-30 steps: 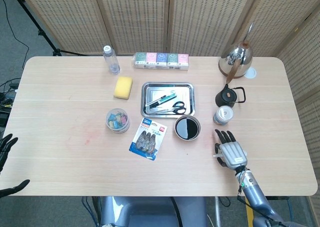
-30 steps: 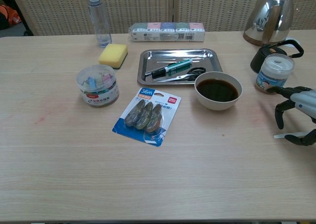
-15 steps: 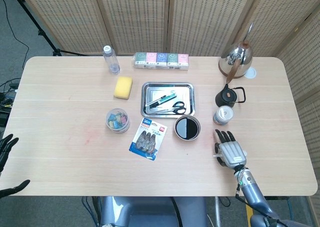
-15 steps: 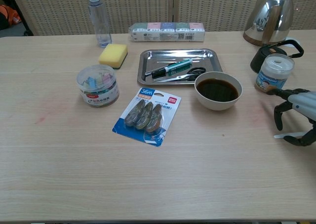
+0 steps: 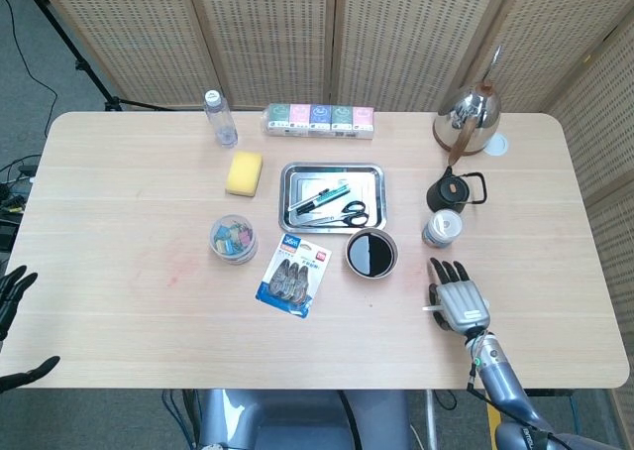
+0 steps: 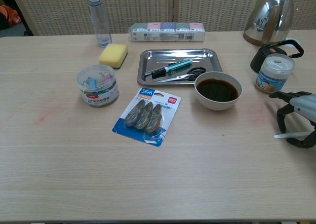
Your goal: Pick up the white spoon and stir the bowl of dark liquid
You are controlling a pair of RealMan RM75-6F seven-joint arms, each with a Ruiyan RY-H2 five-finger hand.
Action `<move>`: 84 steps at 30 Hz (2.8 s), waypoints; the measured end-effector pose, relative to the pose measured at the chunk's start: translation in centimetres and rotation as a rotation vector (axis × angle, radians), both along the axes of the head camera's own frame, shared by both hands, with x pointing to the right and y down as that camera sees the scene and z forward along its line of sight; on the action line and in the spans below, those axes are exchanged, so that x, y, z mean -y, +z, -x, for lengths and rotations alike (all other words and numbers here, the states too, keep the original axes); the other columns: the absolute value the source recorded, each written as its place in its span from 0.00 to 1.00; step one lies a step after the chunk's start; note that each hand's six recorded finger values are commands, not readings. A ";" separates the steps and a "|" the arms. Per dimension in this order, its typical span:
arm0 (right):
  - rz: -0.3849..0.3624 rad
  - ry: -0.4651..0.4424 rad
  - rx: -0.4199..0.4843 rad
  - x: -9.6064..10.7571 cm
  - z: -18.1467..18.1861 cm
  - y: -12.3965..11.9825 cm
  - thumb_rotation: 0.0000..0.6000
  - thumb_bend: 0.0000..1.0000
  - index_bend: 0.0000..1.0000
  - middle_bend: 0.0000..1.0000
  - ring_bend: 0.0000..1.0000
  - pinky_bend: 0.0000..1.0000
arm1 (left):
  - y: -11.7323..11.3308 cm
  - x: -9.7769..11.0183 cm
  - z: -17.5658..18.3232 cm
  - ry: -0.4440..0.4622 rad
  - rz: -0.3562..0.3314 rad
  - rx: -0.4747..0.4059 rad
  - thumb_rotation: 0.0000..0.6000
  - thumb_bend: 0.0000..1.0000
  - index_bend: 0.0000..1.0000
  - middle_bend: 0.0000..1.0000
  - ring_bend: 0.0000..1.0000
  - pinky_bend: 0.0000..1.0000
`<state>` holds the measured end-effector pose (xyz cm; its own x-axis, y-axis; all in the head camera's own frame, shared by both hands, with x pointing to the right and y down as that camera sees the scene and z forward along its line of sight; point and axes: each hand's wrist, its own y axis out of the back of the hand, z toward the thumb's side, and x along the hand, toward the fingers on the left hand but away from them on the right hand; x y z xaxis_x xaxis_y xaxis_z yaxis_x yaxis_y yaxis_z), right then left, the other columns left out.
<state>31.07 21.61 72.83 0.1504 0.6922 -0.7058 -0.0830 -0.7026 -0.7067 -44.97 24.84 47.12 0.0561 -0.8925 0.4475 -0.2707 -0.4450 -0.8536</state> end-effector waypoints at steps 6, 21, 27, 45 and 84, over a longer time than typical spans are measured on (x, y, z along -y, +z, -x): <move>0.007 -0.004 0.000 0.0 0.2 0.2 1.00 0.38 0.51 0.00 0.00 0.00 | 0.0 0.0 0.0 -0.003 0.000 -0.002 1.00 0.07 0.00 0.00 0.00 0.00; -0.001 0.011 0.036 0.1 0.3 -0.2 1.00 0.44 0.61 0.00 0.00 0.00 | 0.0 0.0 0.0 -0.005 0.000 -0.004 1.00 0.07 0.00 0.00 0.00 0.00; -0.030 0.031 0.133 0.4 1.1 -1.7 1.00 0.44 0.61 0.00 0.00 0.00 | 0.0 0.1 0.1 -0.010 -0.003 -0.004 1.00 0.07 0.00 0.00 0.00 0.00; 0.022 0.261 0.757 5.6 9.1 -9.3 1.00 0.44 0.61 0.00 0.00 0.00 | 0.0 0.6 0.5 -0.031 -0.002 -0.019 1.00 0.07 0.00 0.00 0.00 0.00; 0.201 0.444 0.766 11.6 14.7 -3.0 1.00 0.44 0.61 0.00 0.00 0.00 | 1.4 1.8 0.3 -0.043 0.030 0.011 1.00 0.07 0.00 0.00 0.00 0.00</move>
